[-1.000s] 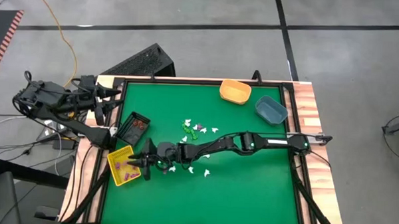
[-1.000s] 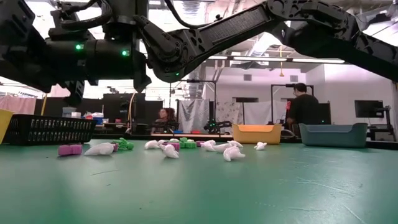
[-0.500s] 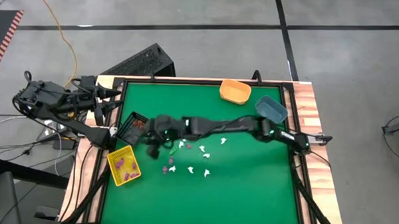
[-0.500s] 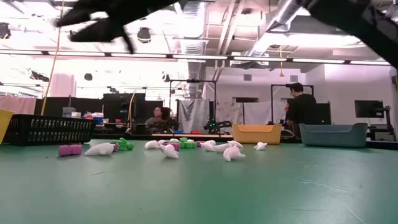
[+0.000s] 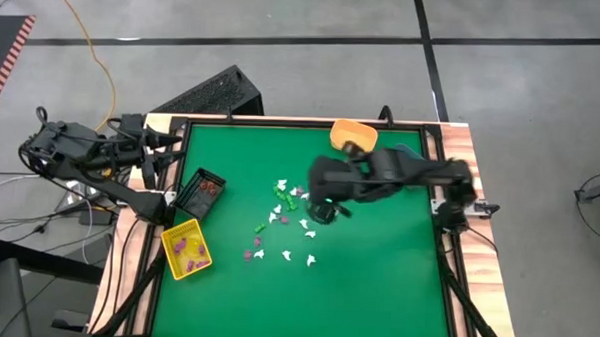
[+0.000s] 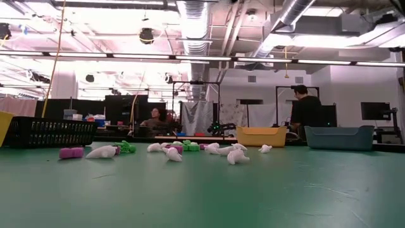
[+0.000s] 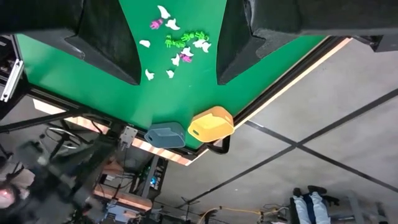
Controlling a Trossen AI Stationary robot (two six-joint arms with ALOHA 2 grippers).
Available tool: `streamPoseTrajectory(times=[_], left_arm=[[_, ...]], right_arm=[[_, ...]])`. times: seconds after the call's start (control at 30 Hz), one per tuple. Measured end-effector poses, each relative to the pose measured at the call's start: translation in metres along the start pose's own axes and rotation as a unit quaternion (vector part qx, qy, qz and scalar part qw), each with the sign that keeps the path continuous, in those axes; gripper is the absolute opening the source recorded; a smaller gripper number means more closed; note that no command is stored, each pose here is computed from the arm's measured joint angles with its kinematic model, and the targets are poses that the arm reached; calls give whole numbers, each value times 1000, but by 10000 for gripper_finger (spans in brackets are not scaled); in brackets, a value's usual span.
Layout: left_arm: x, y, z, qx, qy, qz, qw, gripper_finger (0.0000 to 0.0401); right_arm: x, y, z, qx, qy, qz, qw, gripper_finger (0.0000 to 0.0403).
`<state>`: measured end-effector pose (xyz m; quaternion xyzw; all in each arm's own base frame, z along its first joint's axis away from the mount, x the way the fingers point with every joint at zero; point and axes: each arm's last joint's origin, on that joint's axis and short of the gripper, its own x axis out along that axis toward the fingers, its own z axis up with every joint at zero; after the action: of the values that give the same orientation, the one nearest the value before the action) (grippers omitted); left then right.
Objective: Sort Halloween decoration
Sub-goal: Put the pink skeleton toy into the yellow bin
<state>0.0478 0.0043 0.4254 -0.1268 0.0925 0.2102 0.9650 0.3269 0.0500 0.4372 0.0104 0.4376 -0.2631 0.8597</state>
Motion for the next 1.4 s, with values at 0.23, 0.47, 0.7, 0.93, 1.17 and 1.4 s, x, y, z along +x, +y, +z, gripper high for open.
streamPoseTrajectory(times=[0.23, 0.47, 0.7, 0.93, 1.17, 1.4], left_arm=[[0, 0, 0, -3, -2, 6, 1000, 199], [0, 0, 0, -2, -4, 10, 1000, 199], [0, 0, 0, 3, -3, 11, 1000, 199], [0, 1, 0, 8, -3, 14, 1000, 199], [0, 1, 0, 3, -5, 19, 1000, 199], [0, 1, 0, -1, -5, 18, 1000, 199]], right_arm=[[8, 30, -53, 35, 12, -72, 997, 107], [74, 68, -102, 129, -18, -77, 988, 107], [142, 80, -113, 261, -125, -25, 957, 107], [191, 43, -99, 340, -128, -10, 931, 107], [217, 3, -80, 408, -81, 63, 907, 118], [231, 1, -80, 446, -53, 79, 890, 123]])
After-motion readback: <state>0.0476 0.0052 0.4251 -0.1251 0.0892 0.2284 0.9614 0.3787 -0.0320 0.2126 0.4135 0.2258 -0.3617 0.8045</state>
